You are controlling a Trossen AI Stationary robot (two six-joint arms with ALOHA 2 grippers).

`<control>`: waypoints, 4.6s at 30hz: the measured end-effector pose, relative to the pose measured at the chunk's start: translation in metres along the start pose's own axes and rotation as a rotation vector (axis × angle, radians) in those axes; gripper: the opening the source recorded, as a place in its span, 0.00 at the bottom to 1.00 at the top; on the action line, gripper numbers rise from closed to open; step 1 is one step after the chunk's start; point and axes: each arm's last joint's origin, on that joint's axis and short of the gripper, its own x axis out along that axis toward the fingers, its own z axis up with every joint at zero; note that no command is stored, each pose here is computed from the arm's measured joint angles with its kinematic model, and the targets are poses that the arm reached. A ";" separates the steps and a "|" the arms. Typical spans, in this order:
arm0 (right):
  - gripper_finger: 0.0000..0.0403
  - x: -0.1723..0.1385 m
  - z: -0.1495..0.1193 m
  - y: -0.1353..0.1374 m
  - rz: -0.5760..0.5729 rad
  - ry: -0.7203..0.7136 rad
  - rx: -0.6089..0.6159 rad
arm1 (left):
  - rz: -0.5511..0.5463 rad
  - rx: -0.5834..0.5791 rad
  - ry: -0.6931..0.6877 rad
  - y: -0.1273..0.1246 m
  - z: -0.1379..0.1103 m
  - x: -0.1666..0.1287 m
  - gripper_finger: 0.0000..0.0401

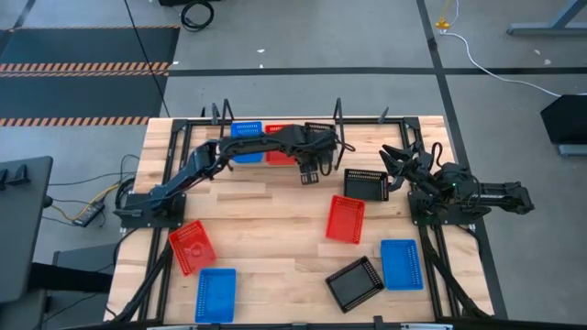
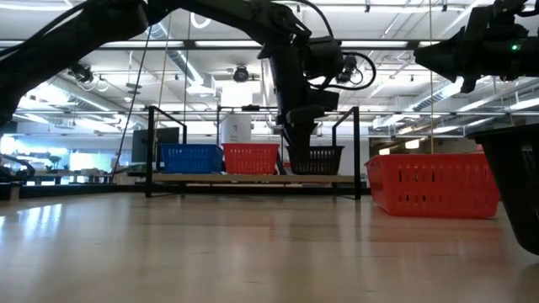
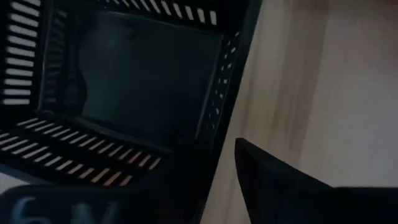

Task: Stack baskets on shelf by color
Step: Put the left black basket on the shelf, then stack the right red basket on top of the red basket on the shelf

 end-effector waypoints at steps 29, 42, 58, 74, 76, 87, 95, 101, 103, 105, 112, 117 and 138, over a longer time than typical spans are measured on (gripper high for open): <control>0.28 0.000 0.000 0.000 -0.001 0.000 0.000 | 0.066 -0.064 -0.093 -0.002 0.010 -0.002 0.29; 0.28 0.000 0.000 0.000 0.006 0.000 0.001 | 0.090 -0.094 -0.118 -0.001 0.013 -0.002 0.29; 0.28 0.000 0.000 0.000 0.017 0.000 0.000 | 0.093 -0.101 -0.103 -0.003 0.017 -0.039 0.29; 0.28 0.000 -0.004 0.004 0.131 0.035 0.048 | 0.237 -0.069 -0.301 -0.053 0.019 -0.133 0.29; 0.28 -0.001 -0.006 0.005 0.140 0.063 0.058 | 0.248 -0.060 -0.316 -0.061 0.018 -0.139 0.29; 0.28 0.005 -0.016 0.014 0.294 0.229 0.142 | 0.217 -0.024 -0.186 -0.113 -0.002 -0.141 0.29; 0.28 0.016 -0.013 0.023 0.378 0.327 0.160 | 0.211 0.031 -0.076 -0.163 -0.025 -0.117 0.29; 0.28 0.018 -0.010 0.024 0.386 0.310 0.148 | 0.392 0.071 0.044 -0.182 -0.070 -0.120 0.29; 0.28 0.018 -0.009 0.024 0.393 0.309 0.150 | 0.412 0.057 0.004 -0.181 -0.086 -0.132 0.29; 0.28 0.018 -0.009 0.024 0.393 0.310 0.154 | 0.391 0.027 -0.065 -0.178 -0.103 -0.142 0.29; 0.28 0.019 -0.006 0.024 0.395 0.275 0.184 | 0.122 -0.065 -0.426 -0.155 -0.159 -0.151 0.29; 0.28 0.019 -0.010 0.024 0.394 0.307 0.152 | -0.032 -0.156 -0.733 -0.138 -0.184 -0.144 0.29; 0.31 0.082 0.039 0.053 0.298 0.602 -0.134 | 0.000 -0.291 -1.256 -0.083 -0.221 -0.095 0.29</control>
